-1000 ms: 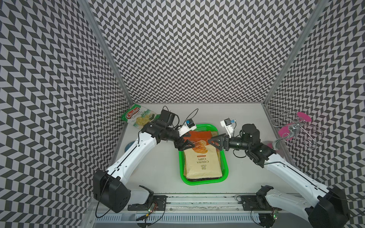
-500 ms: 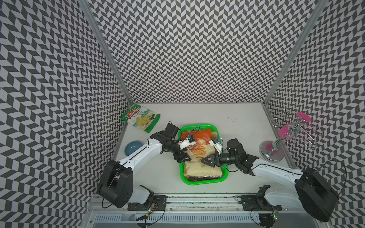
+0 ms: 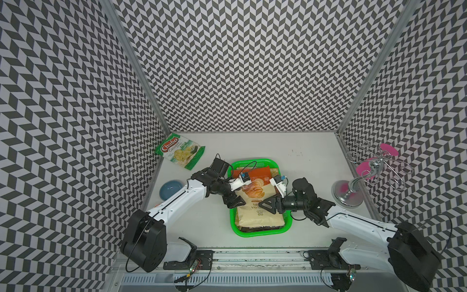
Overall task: Put the potato chips into the basket
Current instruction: Place the potato chip in the basket, then pick up the potato chip from the corner of the board.
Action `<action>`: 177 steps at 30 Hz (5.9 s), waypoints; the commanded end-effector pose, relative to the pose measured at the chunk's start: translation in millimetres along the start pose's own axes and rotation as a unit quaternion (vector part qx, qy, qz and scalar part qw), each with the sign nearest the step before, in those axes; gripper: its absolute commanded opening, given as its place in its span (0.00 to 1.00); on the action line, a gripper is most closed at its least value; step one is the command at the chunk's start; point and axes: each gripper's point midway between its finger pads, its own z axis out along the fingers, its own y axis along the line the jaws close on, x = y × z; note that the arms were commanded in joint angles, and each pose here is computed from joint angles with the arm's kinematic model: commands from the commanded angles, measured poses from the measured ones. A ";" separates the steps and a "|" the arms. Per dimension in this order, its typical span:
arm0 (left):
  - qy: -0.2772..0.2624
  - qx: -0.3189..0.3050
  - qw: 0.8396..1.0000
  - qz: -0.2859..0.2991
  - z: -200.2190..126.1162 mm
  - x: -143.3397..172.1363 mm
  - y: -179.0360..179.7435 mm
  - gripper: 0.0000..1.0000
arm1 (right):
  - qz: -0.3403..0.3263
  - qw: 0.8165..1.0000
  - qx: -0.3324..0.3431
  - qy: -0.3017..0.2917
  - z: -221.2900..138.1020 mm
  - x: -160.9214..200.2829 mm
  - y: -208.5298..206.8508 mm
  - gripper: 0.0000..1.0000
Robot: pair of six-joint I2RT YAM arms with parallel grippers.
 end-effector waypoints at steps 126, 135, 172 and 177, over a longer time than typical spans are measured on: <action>0.108 -0.238 0.936 -0.237 -65.0 100.2 239.4 0.00 | -0.247 0.963 -0.014 -0.105 0.7 -140.1 62.4 0.73; 0.100 -0.241 0.953 -0.153 -102.5 67.5 202.3 0.00 | -0.381 0.917 -0.025 -0.118 50.8 -141.0 83.4 0.77; 0.074 -0.173 0.981 -0.054 -120.2 43.8 115.4 0.00 | -0.567 0.816 -0.057 -0.095 186.6 -132.1 59.9 0.66; 0.074 -0.174 0.981 -0.051 -121.9 44.0 112.9 0.00 | -0.570 0.815 -0.041 -0.099 193.1 -133.8 60.2 0.58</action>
